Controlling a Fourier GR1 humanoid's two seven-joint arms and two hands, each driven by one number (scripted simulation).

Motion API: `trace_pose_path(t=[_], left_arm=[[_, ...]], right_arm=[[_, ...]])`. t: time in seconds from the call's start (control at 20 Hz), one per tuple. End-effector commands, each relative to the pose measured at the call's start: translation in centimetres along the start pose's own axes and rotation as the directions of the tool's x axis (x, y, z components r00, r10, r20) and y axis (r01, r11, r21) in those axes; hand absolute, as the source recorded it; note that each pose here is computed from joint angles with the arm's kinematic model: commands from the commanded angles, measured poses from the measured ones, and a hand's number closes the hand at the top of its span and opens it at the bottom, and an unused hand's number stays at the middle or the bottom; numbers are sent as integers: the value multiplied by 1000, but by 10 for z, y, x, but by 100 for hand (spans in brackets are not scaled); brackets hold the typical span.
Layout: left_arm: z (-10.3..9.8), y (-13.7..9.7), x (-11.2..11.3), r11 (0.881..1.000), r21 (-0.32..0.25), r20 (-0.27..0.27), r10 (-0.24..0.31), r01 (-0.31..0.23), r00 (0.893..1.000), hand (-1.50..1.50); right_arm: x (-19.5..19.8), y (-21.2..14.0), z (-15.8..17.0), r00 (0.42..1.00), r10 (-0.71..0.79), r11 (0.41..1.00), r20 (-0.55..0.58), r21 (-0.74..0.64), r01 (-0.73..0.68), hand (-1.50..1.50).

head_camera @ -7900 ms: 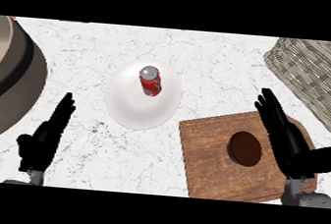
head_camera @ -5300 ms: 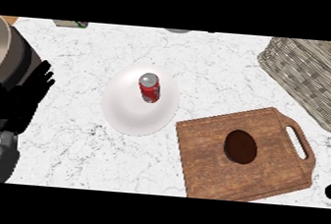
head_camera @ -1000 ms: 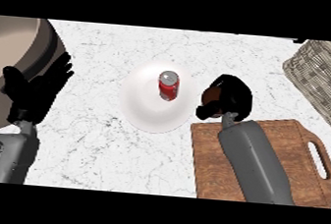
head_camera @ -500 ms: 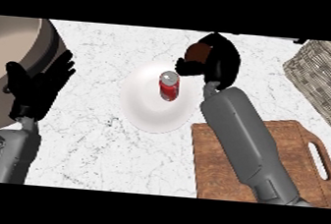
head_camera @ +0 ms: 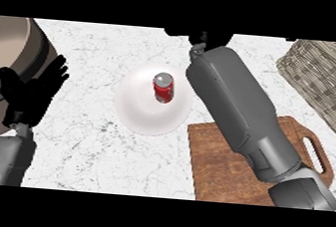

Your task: Pick the cupcake from the cutting board and place it in the basket

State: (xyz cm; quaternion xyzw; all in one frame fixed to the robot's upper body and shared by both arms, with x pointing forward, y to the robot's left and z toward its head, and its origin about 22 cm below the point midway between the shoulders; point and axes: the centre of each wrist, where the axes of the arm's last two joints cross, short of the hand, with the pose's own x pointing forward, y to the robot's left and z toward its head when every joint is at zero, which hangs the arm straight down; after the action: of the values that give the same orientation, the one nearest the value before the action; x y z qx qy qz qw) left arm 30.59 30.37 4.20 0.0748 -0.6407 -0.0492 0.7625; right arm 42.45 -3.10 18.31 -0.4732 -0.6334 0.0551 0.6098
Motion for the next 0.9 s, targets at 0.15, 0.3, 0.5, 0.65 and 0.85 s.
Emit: trace_pose_path(t=[0.15,0.3,0.5,0.65,0.85], left_arm=[[3,1,9,1000,19,8,-12,12,1000,0],[7,10,-5,1000,-4,9,2,-2,1000,0],[-5,-8,5,1000,14,14,-6,6,1000,0],[-6,-12,4,1000,10,16,1,-1,1000,0],[-4,5,-1,1000,20,-7,-14,14,1000,0]], right_arm=[[42,-26,-31,996,42,990,-83,-128,-53,150],[49,-45,-53,994,27,981,-105,-189,-46,150],[37,-85,-100,993,33,963,-113,-262,-62,150],[27,-79,-104,987,50,952,-152,-291,-93,150],[18,-102,-128,965,153,913,-215,-343,-221,150]])
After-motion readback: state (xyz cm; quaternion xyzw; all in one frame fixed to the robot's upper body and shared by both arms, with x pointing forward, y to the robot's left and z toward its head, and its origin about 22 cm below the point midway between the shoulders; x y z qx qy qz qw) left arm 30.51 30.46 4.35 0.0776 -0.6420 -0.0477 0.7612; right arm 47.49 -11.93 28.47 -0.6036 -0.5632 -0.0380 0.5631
